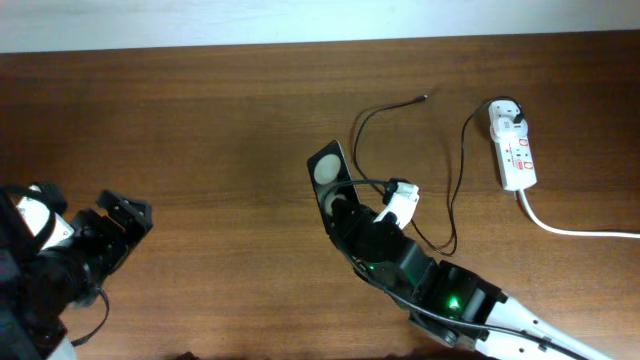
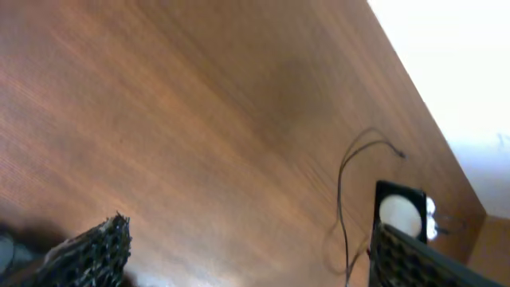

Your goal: Plug charger to phone and switch on socket

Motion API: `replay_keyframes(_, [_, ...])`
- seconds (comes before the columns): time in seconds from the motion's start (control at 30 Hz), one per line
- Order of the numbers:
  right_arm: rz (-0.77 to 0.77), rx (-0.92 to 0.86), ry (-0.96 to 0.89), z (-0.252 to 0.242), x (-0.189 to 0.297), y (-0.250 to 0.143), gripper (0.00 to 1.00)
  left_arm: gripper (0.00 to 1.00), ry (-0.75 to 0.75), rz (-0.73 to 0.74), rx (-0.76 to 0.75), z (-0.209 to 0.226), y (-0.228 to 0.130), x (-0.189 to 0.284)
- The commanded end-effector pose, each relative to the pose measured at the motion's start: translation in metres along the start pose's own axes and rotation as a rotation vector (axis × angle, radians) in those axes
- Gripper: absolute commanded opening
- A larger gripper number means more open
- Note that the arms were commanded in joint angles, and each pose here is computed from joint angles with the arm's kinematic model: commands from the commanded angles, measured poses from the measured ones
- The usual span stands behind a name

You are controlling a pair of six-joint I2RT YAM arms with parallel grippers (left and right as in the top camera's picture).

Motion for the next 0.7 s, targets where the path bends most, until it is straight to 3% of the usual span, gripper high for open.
replay_keyframes(0.0, [-0.028, 0.082, 0.082, 0.015, 0.019, 0.013, 0.05, 0.99, -0.07, 0.088, 0.013, 0.0, 0.002, -0.035])
replay_keyframes(0.1, [-0.02, 0.1, 0.069, 0.01, 0.026, 0.013, 0.06, 0.99, -0.162, 0.304, 0.19, 0.009, -0.012, -0.09])
replay_keyframes(0.27, [0.011, 0.115, 0.038, 0.004, 0.025, 0.008, 0.06, 0.99, -0.32, 0.621, 0.283, 0.02, -0.047, -0.153])
replay_keyframes(0.4, [0.053, 0.107, 0.072, 0.008, 0.025, 0.003, 0.06, 0.99, -0.373, 0.782, 0.262, 0.014, -0.069, -0.174])
replay_keyframes(0.5, [0.128, 0.101, 0.154, 0.021, 0.017, -0.008, 0.06, 0.99, -0.493, 0.881, 0.144, -0.009, -0.084, -0.172])
replay_keyframes(0.67, [0.237, 0.062, 0.259, 0.04, -0.007, -0.028, 0.06, 0.99, -0.509, 0.901, 0.083, -0.018, -0.093, -0.173])
Point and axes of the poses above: each gripper's point midway between its finger pads, its own x axis back along the fingers, its own z axis along the line the jaws close on, y = z × x, the point moved 6 cm from there along x, back along the fingers, and after that the axes turned 13 degrees about x, right-handed, at the moved point
